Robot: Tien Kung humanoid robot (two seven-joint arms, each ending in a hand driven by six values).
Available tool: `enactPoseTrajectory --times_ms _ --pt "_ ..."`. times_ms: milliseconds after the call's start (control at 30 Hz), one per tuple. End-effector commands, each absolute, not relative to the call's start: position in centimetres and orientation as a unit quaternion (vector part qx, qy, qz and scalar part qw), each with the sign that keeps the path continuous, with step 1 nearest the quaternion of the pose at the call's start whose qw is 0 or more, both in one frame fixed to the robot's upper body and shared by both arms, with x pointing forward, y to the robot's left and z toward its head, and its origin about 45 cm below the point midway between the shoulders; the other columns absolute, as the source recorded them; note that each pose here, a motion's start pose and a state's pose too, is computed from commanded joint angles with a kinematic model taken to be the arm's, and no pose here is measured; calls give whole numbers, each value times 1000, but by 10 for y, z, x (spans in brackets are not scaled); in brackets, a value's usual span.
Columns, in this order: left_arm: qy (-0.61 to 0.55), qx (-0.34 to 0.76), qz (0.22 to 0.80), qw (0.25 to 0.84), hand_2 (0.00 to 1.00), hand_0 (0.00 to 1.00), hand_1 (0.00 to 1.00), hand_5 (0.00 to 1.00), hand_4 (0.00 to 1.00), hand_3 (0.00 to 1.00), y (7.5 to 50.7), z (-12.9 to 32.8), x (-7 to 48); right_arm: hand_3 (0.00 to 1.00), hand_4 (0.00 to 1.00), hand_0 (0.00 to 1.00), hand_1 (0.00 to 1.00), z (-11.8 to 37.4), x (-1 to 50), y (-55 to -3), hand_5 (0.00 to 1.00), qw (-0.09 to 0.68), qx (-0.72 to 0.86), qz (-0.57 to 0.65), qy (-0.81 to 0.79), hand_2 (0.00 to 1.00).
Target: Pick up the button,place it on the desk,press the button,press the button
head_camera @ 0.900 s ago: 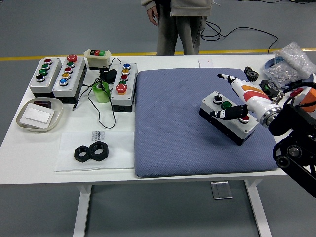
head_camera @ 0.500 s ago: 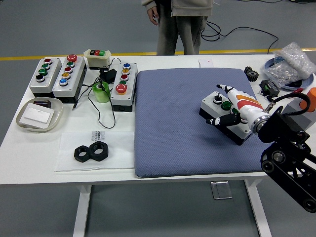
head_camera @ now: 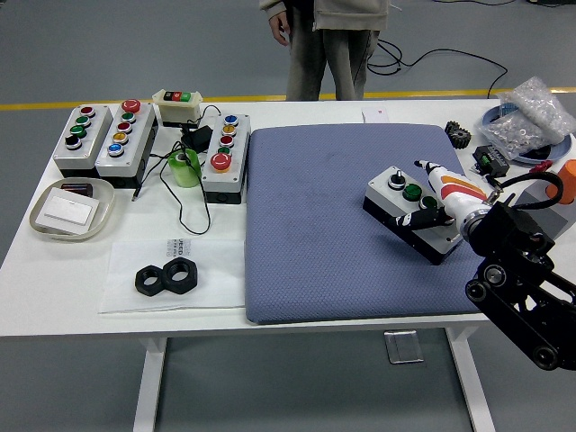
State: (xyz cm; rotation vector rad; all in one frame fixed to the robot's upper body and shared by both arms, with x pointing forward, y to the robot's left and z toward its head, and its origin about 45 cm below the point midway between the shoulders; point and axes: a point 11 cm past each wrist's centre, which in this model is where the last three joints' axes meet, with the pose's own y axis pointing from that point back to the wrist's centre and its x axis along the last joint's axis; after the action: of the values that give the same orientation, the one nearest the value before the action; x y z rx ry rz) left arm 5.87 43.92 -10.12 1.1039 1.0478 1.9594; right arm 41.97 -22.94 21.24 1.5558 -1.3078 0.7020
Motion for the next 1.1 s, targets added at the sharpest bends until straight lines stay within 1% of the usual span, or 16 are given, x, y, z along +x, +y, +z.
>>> enactPoseTrajectory --times_ms 100,133,300,333,500,533,700,733,900,933,1100 --pt "400 420 747 324 878 721 827 998 638 828 439 -101 59 953 998 983 864 210 421 -232 366 483 631 283 -537 941" --pt "400 420 747 324 878 719 826 998 640 829 439 -101 59 918 998 942 786 209 422 -232 339 485 629 283 -538 851" --pt "400 421 747 324 878 719 826 998 640 829 439 -101 59 918 998 942 786 208 425 -232 339 494 623 285 -535 851" --pt "400 421 747 324 878 719 826 998 640 828 439 -101 59 872 998 914 715 208 426 -233 314 497 622 286 -533 743" --pt "400 421 747 324 878 719 826 998 640 828 439 -101 58 872 998 914 715 206 427 -233 314 508 621 289 -523 743" --pt "400 422 746 324 877 719 827 998 641 828 439 -101 58 828 916 880 647 205 427 -233 232 512 619 292 -520 661" --pt "399 422 746 325 877 719 827 998 641 828 439 -101 58 828 916 880 647 204 428 -235 232 519 609 297 -520 661" --pt "399 423 746 325 878 718 826 998 642 828 439 -101 58 748 876 722 554 203 428 -236 182 521 607 298 -521 574" --pt "399 424 745 325 878 718 826 998 642 828 439 -101 58 748 876 722 554 204 428 -238 182 522 598 302 -528 574" --pt "399 424 745 325 877 717 826 998 642 827 439 -101 58 682 856 582 473 204 428 -238 164 522 597 302 -529 526" --pt "399 426 744 324 877 717 826 998 642 827 439 -102 56 682 856 582 473 210 429 -239 164 517 592 309 -536 526"
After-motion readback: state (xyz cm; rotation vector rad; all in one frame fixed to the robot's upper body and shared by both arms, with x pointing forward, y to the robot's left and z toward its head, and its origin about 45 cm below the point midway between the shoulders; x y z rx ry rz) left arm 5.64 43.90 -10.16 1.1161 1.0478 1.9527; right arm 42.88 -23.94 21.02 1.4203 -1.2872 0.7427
